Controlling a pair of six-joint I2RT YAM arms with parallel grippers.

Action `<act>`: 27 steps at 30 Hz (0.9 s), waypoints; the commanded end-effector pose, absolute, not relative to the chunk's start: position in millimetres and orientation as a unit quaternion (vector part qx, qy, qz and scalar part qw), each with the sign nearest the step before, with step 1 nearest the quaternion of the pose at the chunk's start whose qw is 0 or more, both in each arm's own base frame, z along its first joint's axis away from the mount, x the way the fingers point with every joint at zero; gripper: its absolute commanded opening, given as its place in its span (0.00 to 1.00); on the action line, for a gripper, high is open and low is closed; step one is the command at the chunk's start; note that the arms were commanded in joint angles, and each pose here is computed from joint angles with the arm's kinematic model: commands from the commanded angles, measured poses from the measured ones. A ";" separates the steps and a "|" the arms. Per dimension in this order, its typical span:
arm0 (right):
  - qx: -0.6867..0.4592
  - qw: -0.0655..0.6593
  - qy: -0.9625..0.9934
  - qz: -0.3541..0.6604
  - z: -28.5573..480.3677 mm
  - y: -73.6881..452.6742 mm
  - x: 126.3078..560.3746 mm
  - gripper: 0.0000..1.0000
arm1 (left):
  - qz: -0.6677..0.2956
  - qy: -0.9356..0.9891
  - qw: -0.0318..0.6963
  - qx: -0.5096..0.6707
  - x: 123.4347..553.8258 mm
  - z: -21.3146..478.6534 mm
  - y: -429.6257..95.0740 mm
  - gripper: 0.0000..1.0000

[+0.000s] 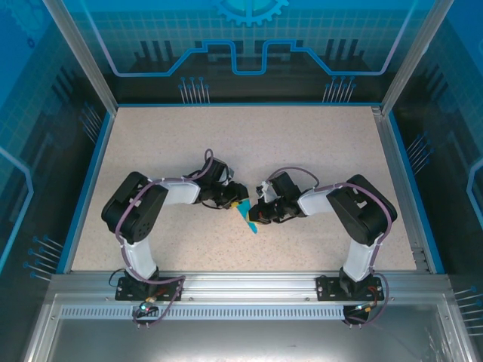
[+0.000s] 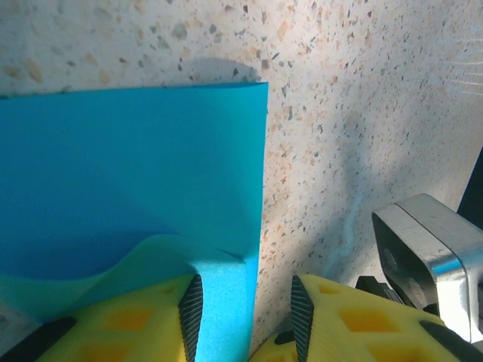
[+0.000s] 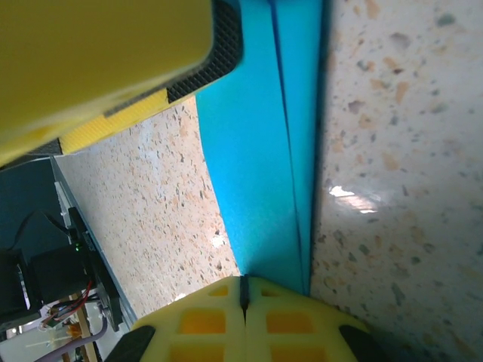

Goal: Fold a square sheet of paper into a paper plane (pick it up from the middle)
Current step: Fold the wing for the fifth time at the center of the table.

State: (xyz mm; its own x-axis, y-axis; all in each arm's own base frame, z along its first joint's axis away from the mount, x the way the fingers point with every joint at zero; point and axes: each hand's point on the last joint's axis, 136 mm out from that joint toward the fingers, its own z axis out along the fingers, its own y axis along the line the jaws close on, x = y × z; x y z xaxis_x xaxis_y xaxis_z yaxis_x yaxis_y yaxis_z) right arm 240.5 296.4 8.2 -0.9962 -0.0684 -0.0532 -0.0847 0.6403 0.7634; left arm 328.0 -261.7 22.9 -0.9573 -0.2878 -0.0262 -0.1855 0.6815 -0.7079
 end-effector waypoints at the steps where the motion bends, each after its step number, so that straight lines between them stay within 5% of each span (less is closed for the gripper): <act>1: -0.002 -0.083 0.951 0.297 -49.3 244.3 190.7 0.00 | -0.327 0.928 0.095 -0.151 350.7 -3.8 -228.4 0.40; 15: -0.019 -0.088 0.951 0.297 -45.4 246.2 190.7 0.00 | -0.334 0.926 0.101 -0.140 380.3 5.8 -206.8 0.42; 27: -0.075 0.045 0.930 0.356 48.1 311.2 246.7 0.00 | -0.343 0.920 0.053 -0.183 347.2 0.7 -225.8 0.42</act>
State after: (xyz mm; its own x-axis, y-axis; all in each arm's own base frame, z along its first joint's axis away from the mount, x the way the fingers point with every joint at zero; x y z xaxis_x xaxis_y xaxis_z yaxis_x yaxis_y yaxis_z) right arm 236.9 293.8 27.8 -0.9907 -0.1070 -0.0841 -0.1358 0.7377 0.6614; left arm 380.7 -224.1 25.6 -0.9298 -0.3594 -0.0798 -0.1989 0.6728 -0.7126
